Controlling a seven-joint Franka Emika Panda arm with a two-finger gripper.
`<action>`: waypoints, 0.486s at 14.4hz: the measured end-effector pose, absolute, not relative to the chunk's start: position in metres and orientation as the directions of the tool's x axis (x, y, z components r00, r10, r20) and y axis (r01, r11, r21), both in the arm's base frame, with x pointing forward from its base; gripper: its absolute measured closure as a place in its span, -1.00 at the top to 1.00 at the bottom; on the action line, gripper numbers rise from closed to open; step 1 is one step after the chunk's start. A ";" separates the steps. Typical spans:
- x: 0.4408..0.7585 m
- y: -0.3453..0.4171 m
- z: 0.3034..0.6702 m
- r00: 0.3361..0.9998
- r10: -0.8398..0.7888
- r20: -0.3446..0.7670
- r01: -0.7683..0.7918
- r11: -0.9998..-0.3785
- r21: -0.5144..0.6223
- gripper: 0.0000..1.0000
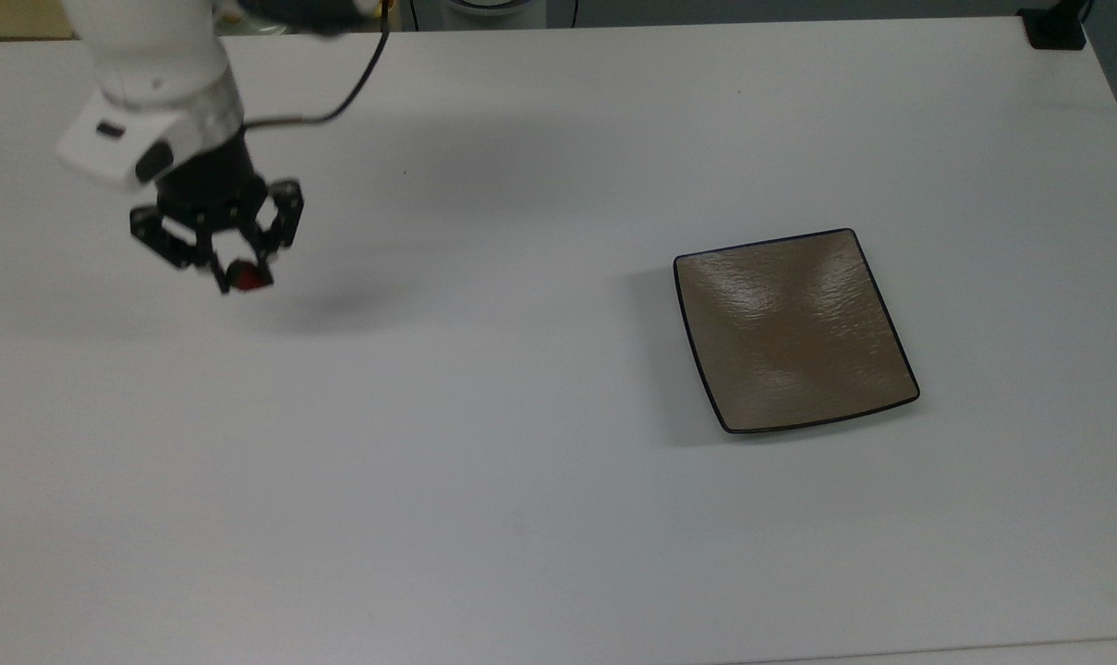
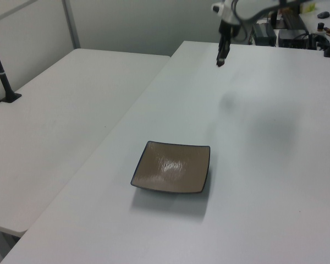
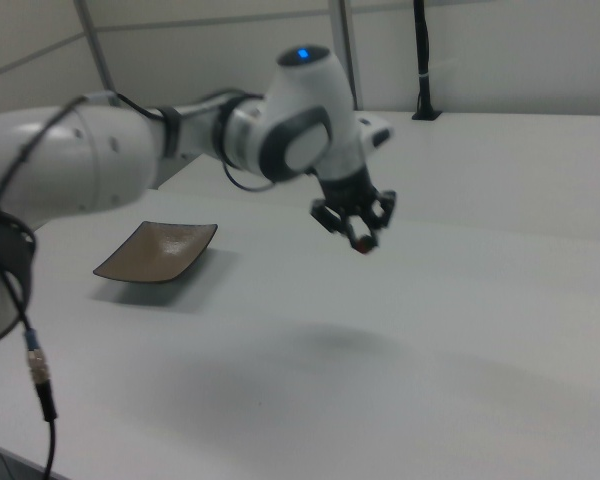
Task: Strawberries on a ceramic plate
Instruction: 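Lift the strawberry and carry it over the brown ceramic plate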
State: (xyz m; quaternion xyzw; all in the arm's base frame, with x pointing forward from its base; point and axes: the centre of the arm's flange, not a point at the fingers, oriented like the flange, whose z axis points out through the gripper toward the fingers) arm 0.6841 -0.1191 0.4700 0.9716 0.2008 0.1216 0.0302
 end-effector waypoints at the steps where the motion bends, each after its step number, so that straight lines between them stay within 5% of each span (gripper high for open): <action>1: 0.674 -0.106 0.493 0.887 0.412 0.209 0.402 -0.911 0.094 -0.30; 7: 0.608 -0.017 0.589 0.851 0.514 0.104 0.517 -0.856 0.002 -0.30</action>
